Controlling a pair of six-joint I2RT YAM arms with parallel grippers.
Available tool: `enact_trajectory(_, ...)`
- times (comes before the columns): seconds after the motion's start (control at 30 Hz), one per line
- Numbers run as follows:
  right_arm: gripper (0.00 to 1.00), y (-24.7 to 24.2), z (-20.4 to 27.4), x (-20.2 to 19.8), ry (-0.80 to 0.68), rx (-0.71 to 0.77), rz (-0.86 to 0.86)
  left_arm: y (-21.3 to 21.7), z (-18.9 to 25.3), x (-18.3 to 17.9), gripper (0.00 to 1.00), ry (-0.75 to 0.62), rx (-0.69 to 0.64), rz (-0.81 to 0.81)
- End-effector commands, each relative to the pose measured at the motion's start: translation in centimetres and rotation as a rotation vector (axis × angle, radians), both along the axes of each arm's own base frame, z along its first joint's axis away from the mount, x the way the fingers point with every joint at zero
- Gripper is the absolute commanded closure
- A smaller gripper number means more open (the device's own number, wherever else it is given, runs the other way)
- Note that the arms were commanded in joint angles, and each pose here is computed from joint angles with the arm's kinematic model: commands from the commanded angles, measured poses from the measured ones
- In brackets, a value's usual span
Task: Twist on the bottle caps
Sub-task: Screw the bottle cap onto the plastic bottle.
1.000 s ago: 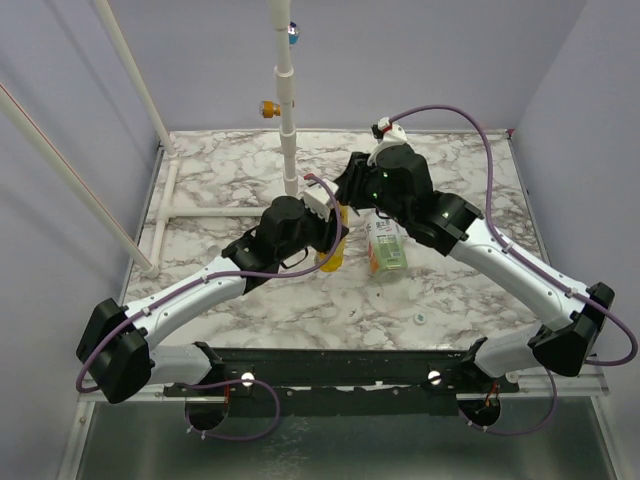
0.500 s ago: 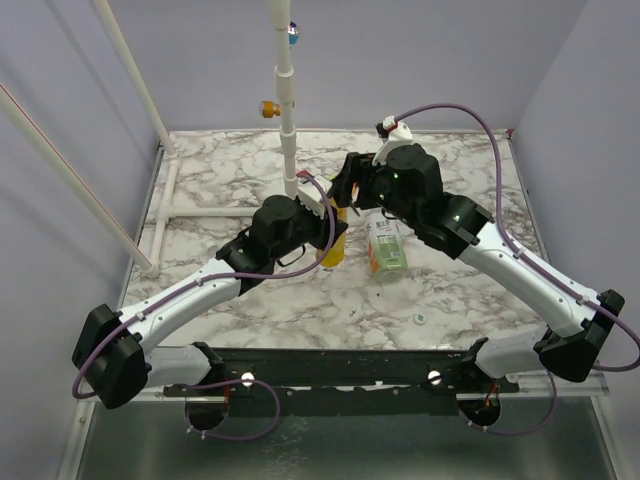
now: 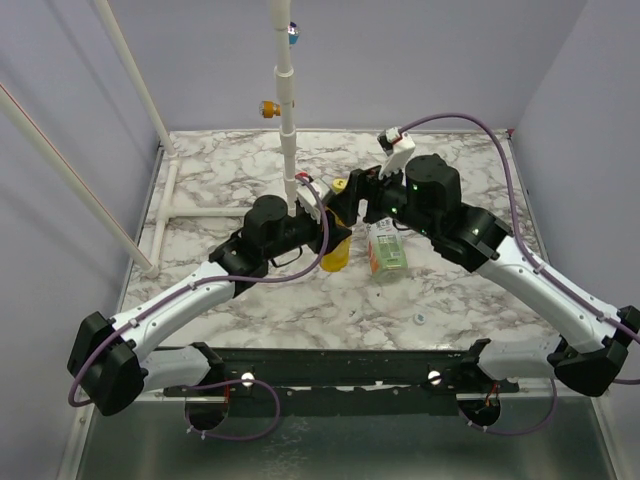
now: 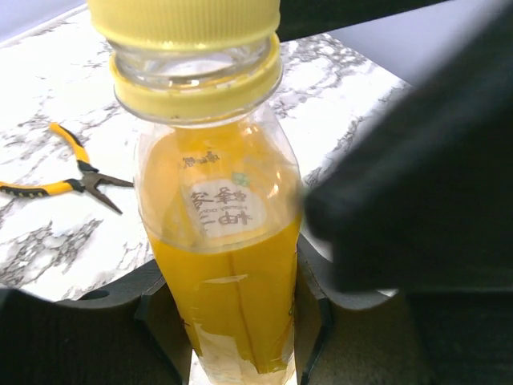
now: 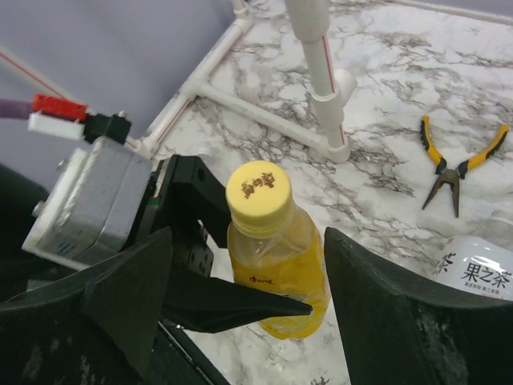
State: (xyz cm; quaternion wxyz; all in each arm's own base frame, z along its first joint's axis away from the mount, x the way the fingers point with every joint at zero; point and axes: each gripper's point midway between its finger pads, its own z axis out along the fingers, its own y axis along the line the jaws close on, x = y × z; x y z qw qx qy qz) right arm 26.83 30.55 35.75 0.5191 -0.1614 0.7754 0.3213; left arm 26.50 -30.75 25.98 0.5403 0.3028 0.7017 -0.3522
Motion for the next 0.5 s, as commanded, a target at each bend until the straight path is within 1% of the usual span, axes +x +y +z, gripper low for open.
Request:
enact_trajectory(0.0,0.2,0.3,1.2,-2.7,-0.054,0.003,0.142,-0.4,0.4,-2.8,1.0,0.017,-0.034,-0.164)
enact_trajectory(0.1,0.18,0.5,1.7,-4.1,-0.077,0.006,0.225,-0.3,0.3,-4.1,1.0,0.032,-0.045,-0.224)
enact_trajectory(0.27,0.17,0.2,2.1,-5.2,-0.087,0.025,0.325,-0.1,0.5,-6.0,1.0,0.042,-0.066,-0.301)
enact_trajectory(0.37,0.17,-0.1,2.3,-5.3,-0.081,0.054,0.381,0.1,0.5,-6.9,1.0,0.048,-0.076,-0.33)
enact_trajectory(0.47,0.17,-0.4,2.9,-5.7,-0.076,0.114,0.472,0.4,0.6,-7.4,1.0,0.052,-0.085,-0.344)
